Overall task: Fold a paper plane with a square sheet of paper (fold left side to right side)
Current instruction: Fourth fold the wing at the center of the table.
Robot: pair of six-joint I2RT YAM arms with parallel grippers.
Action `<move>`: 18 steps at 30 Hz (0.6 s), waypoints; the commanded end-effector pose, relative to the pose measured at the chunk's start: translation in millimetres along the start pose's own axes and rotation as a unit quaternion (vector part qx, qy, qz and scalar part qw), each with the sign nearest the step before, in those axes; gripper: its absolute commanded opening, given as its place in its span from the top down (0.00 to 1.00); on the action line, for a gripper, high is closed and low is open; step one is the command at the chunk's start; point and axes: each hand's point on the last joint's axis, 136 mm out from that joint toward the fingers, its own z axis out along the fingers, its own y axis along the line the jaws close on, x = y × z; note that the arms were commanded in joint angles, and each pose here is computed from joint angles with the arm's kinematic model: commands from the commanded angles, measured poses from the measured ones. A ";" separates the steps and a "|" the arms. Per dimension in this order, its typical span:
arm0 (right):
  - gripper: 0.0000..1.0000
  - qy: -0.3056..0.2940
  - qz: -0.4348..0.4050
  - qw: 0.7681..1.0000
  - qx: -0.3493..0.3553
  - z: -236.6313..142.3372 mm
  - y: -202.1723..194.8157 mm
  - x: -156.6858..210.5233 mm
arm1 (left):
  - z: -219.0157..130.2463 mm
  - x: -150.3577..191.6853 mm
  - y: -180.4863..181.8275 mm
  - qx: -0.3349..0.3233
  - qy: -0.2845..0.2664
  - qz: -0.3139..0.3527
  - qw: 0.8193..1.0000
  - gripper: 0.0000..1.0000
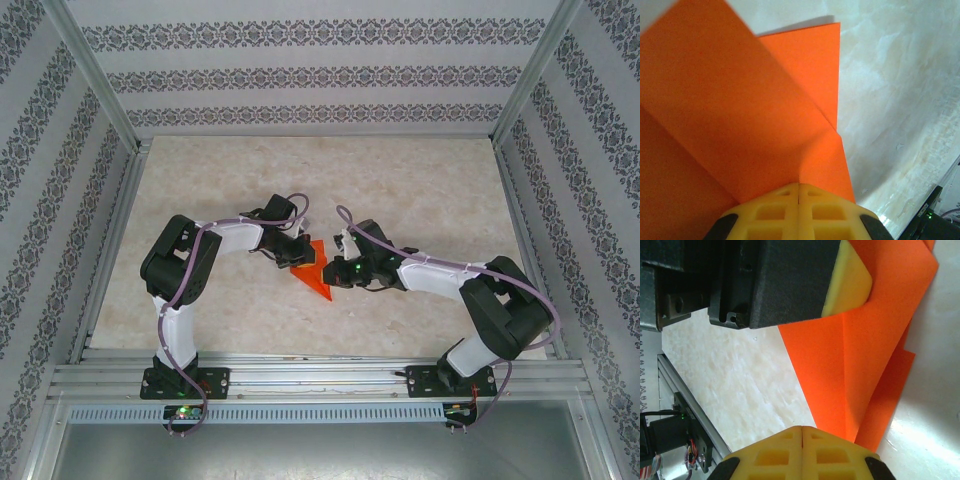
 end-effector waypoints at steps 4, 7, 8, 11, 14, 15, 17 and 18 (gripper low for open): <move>1.00 -0.006 -0.005 1.000 -0.004 -4.4 4.4 -1.1 | 8.5 11.3 30.6 -0.055 0.017 -0.016 0.998 0.98; 1.00 -0.002 -0.005 1.000 -0.009 -1.8 6.7 -1.7 | 8.6 12.0 30.6 -0.055 0.018 -0.016 0.998 0.98; 1.00 0.000 -0.006 1.000 -0.010 -0.6 8.0 -1.4 | 8.7 12.0 31.1 -0.056 0.018 -0.016 0.998 0.98; 1.00 0.007 -0.005 1.000 -0.012 3.4 8.9 0.7 | 9.0 12.4 31.0 -0.056 0.018 -0.016 0.998 0.99; 1.00 0.015 -0.001 1.000 -0.013 8.4 6.2 4.5 | 8.8 12.0 30.5 -0.054 0.018 -0.016 0.998 0.99; 1.00 0.018 0.000 1.000 -0.013 10.2 5.6 5.5 | 8.9 12.0 30.3 -0.054 0.018 -0.016 0.998 0.99; 1.00 0.021 0.001 1.000 -0.013 12.7 5.0 6.8 | 8.7 11.5 30.2 -0.055 0.017 -0.016 0.998 0.98; 1.00 0.023 0.001 1.000 -0.015 13.9 5.8 7.5 | 8.6 11.6 30.3 -0.055 0.018 -0.016 0.998 0.98</move>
